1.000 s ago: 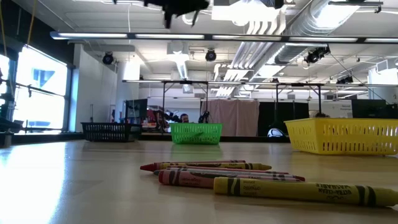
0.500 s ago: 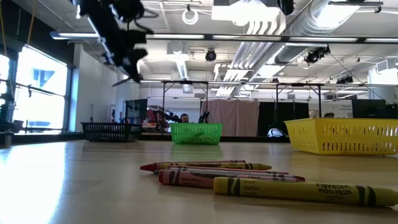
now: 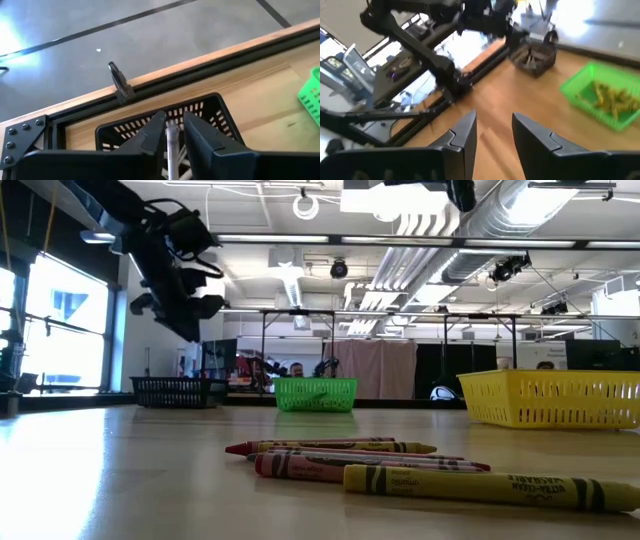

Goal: Sort crayons
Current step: Put the gray crayon into the black basket, then put the red crayon into the yellow basket

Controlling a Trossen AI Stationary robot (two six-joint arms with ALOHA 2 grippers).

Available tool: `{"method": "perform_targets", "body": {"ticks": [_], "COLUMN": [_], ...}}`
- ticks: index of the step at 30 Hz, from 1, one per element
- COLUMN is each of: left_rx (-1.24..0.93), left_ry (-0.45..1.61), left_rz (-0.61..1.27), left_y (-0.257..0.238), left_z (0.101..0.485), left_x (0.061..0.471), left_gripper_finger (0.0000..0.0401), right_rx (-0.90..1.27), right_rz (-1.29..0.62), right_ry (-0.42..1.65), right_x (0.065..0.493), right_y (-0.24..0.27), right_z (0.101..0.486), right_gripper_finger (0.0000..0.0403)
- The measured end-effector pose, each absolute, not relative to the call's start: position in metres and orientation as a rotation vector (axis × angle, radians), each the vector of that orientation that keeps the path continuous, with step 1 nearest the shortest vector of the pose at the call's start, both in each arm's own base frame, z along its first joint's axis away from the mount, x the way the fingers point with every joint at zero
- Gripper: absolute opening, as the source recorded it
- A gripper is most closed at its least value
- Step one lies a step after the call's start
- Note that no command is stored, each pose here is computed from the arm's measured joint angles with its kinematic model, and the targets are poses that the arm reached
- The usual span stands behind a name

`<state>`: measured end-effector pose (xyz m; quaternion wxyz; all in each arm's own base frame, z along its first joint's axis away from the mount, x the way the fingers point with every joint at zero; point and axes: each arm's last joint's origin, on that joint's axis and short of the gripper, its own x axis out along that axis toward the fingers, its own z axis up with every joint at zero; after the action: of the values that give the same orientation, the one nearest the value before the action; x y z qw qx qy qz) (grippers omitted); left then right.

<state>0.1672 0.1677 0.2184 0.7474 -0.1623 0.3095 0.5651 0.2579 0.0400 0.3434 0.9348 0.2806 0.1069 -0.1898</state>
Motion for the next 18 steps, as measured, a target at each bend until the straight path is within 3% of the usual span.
{"method": "perform_targets", "body": {"ticks": [9,14,18], "left_rx": [-0.452,-0.647,-0.727], "left_ry": [0.647,0.61,0.558], "left_rz": [1.097,0.795,0.518], "left_y": [0.169,0.162,0.152], "left_z": [0.218,0.218,0.223], "left_x": [0.169,0.177,0.19], "left_gripper_finger": [0.0103,0.0104,0.0097], "right_rx": [0.786,0.907,0.887], "right_rz": [-0.389,-0.395,-0.402], "right_ry": [0.572,0.913,1.082], "right_x": [0.24,0.215,0.196], "right_y": [0.056,0.076,0.096], "right_z": [0.314,0.296,0.273], "right_gripper_finger": [0.011,0.011,0.011]}}
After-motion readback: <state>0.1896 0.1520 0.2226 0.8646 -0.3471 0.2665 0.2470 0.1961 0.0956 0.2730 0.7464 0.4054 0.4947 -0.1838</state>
